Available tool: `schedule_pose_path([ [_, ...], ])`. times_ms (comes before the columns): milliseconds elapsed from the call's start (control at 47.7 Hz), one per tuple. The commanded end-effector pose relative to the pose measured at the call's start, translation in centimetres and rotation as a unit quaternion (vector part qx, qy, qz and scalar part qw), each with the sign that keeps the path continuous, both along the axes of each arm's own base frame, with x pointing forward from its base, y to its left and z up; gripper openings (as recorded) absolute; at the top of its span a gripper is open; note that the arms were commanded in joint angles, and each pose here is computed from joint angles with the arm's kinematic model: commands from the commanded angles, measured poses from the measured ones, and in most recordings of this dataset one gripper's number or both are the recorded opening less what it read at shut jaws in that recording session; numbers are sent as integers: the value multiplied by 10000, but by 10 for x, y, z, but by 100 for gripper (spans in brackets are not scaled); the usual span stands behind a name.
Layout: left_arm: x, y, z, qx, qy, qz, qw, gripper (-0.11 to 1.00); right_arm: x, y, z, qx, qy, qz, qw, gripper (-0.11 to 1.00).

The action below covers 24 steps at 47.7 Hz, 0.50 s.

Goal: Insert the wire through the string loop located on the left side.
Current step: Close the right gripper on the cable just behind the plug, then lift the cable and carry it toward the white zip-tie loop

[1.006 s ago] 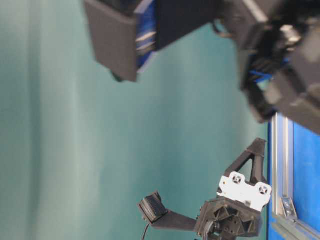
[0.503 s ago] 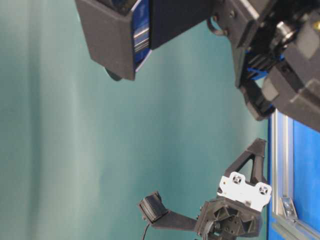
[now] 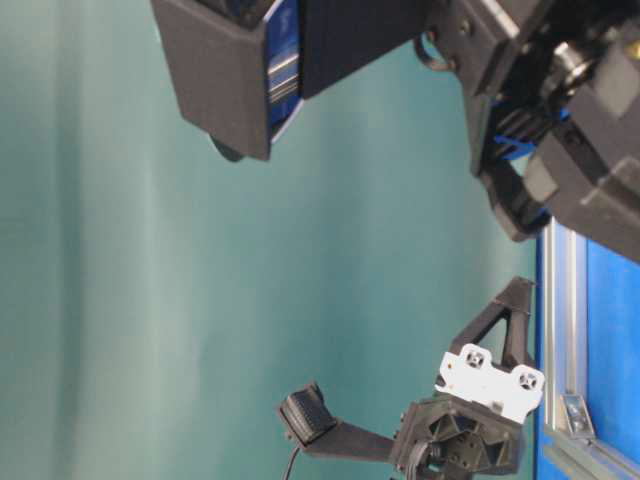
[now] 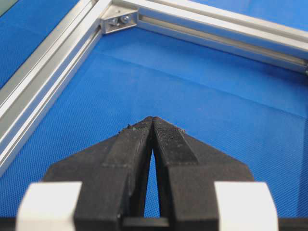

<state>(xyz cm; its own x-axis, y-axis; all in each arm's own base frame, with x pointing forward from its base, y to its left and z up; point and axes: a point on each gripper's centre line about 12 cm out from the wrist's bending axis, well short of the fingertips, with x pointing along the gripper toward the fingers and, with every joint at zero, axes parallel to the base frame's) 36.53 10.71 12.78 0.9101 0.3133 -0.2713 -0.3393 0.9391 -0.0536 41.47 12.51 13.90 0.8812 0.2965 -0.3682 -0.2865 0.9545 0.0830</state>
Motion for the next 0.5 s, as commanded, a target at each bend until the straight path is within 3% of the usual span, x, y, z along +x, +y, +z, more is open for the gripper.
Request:
schedule_pose_path([
  [0, 2, 0, 16, 63, -222, -17, 9997, 0, 1, 1, 19, 60, -230, 11, 9997, 0],
  [482, 2, 0, 16, 63, -222, -17, 9997, 0, 1, 1, 18, 59, -223, 12, 9997, 0],
])
